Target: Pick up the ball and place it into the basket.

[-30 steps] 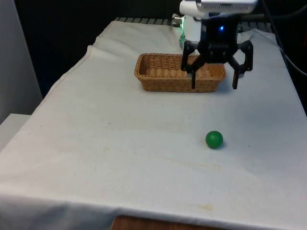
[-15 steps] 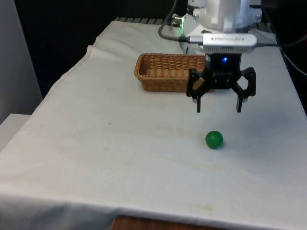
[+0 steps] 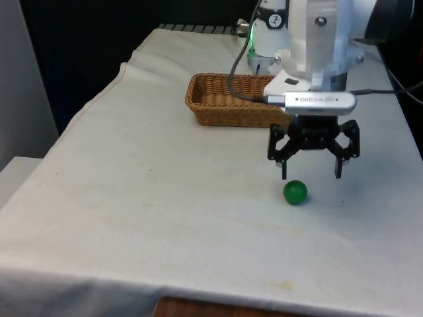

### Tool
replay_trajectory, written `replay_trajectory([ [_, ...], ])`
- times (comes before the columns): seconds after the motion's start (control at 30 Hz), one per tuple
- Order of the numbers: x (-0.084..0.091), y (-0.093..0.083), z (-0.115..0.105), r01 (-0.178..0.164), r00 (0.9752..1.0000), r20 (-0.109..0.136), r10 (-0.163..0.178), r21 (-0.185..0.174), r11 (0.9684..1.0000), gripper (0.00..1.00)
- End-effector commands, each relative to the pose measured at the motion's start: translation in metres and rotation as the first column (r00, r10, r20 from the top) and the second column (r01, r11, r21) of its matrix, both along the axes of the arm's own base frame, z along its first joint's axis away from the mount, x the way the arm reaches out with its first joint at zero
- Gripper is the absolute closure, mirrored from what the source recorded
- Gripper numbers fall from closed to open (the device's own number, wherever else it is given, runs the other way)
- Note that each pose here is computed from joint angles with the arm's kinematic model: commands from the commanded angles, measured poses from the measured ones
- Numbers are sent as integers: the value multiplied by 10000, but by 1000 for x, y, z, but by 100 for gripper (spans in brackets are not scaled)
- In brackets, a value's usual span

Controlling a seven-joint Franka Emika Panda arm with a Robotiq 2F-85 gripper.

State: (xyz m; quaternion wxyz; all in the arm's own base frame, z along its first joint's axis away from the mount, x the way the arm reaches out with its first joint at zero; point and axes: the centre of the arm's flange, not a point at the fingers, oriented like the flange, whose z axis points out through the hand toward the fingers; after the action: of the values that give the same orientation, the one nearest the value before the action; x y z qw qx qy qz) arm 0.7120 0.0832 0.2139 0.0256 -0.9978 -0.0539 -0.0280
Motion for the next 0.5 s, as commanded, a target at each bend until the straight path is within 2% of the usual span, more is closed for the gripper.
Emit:
replay_trajectory([
  [0.0, 1, 2, -5, -4, 10000, 25, 3, 109, 9999, 0],
  [0.13, -1, 4, -17, 3, 10000, -39, -3, 149, 9999, 0],
  [0.17, -2, 4, -14, 10, 10000, -74, -10, 30, 10000, 0],
  [0.2, 0, 4, -19, 5, 10000, -36, -5, 151, 9999, 0],
  [0.47, -1, 5, -31, -109, 9998, -151, 109, -36, 9999, 0],
])
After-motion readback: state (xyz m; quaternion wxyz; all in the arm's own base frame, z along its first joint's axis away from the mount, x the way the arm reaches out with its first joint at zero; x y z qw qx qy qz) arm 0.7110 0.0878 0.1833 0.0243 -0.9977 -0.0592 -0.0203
